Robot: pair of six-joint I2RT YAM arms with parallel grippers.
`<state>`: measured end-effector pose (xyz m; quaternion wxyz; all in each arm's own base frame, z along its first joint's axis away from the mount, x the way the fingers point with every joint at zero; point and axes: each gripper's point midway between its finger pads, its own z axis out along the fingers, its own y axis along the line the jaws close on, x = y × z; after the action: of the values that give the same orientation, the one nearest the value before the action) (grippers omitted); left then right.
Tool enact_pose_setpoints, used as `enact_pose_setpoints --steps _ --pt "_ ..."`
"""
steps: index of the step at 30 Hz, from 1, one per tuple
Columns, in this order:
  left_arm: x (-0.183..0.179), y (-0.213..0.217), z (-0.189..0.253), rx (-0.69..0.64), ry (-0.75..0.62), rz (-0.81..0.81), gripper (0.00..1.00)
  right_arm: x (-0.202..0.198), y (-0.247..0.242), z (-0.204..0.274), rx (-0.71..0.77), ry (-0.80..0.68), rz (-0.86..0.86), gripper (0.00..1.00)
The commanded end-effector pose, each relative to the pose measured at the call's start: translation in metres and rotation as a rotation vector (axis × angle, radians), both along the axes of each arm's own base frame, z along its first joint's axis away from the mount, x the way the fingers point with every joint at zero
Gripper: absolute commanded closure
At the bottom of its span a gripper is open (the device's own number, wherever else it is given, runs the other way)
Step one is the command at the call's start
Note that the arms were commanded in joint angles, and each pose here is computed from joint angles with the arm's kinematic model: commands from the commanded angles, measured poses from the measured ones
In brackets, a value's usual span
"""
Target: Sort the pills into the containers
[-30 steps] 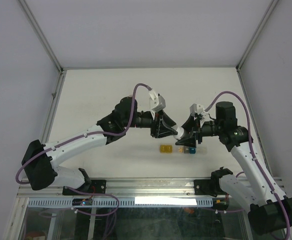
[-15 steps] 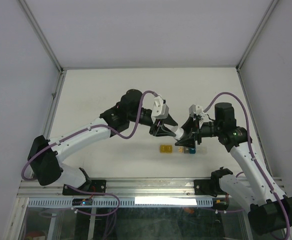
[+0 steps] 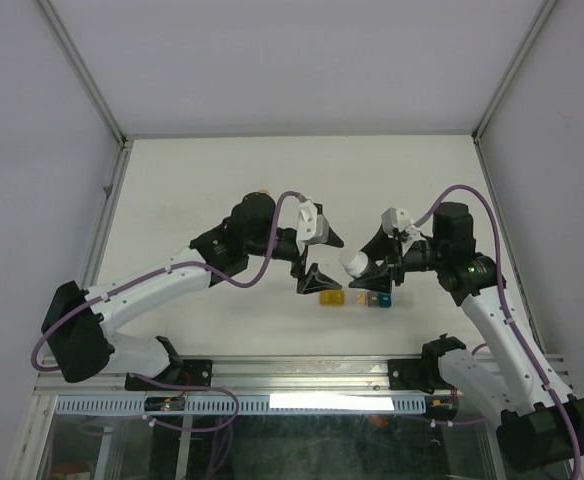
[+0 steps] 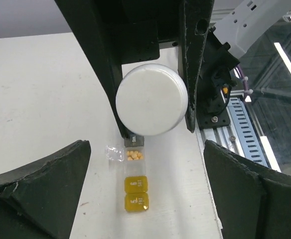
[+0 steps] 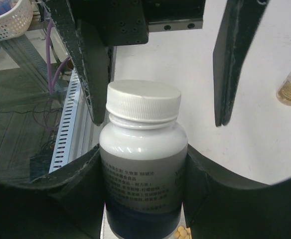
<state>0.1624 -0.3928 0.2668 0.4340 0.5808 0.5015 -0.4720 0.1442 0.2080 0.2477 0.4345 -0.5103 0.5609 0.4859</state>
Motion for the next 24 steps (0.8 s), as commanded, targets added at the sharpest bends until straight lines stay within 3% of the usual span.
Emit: enact_pose_setpoints --steps 1,5,8,12,16,24 --pt "0.000 0.016 0.038 -0.146 -0.057 0.089 0.01 -0.003 0.002 0.026 0.045 -0.089 0.036 1.00" --pt "-0.007 0.037 0.057 -0.297 0.021 0.191 0.01 -0.003 0.002 0.026 0.044 -0.089 0.035 1.00" --pt "-0.004 0.058 0.075 -0.464 0.179 0.321 0.01 -0.002 0.002 0.024 0.043 -0.082 0.036 1.00" --pt "0.005 0.071 0.091 -0.548 0.391 0.432 0.01 -0.001 0.002 0.022 0.041 -0.074 0.036 1.00" --pt "0.029 0.069 0.084 -0.439 0.572 0.620 0.11 0.001 0.002 0.020 0.038 -0.069 0.032 1.00" --pt "0.025 0.044 0.078 -0.296 0.565 0.745 0.13 0.005 0.002 0.017 0.030 -0.057 0.022 1.00"
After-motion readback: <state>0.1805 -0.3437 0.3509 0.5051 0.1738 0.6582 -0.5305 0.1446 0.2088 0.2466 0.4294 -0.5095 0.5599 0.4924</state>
